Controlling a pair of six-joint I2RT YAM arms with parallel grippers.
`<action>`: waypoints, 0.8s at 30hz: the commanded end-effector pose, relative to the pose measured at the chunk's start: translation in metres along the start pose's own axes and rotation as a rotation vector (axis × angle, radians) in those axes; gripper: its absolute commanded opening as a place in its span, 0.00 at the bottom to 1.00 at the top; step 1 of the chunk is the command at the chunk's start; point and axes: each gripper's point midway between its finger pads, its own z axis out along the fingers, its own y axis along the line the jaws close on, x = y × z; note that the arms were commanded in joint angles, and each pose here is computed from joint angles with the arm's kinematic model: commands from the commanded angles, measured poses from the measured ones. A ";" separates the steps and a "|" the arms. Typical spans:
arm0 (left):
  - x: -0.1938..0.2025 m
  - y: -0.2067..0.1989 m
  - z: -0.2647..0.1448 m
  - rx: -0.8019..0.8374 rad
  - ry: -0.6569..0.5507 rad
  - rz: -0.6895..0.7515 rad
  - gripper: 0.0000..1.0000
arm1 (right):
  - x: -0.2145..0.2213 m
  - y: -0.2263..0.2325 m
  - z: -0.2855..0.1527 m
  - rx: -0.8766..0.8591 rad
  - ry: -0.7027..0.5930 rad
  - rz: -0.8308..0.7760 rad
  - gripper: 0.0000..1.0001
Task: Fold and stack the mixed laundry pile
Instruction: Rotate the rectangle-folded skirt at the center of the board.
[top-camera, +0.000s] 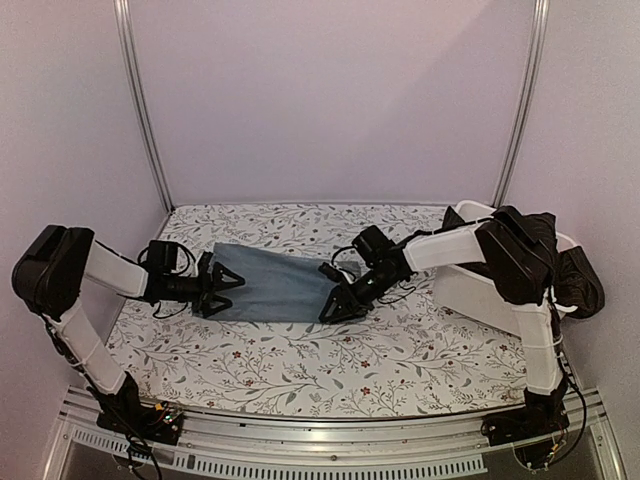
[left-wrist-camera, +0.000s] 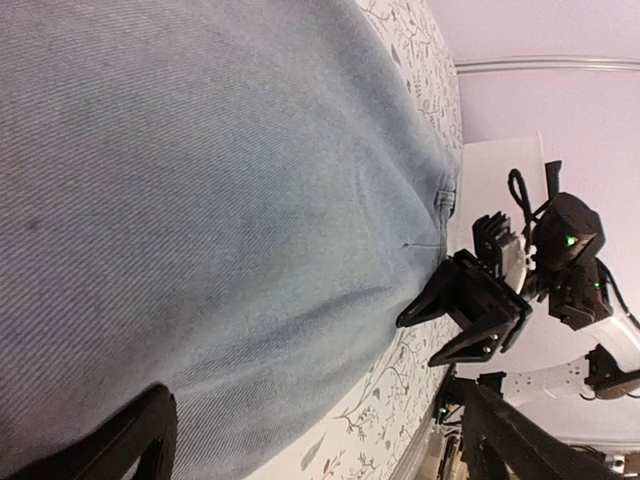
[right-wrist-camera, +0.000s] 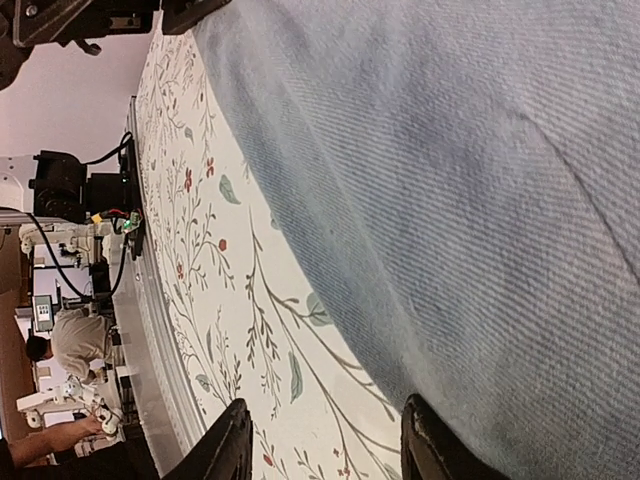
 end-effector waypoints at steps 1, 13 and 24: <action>0.000 0.075 -0.028 -0.244 -0.067 -0.146 1.00 | 0.066 -0.028 0.004 0.117 0.174 0.146 0.50; -0.086 -0.045 -0.060 -0.230 -0.185 0.212 1.00 | -0.084 0.075 -0.098 0.005 -0.216 -0.178 0.54; -0.129 -0.035 -0.015 -0.285 -0.194 0.214 0.98 | -0.148 0.004 -0.054 0.090 -0.253 -0.116 0.39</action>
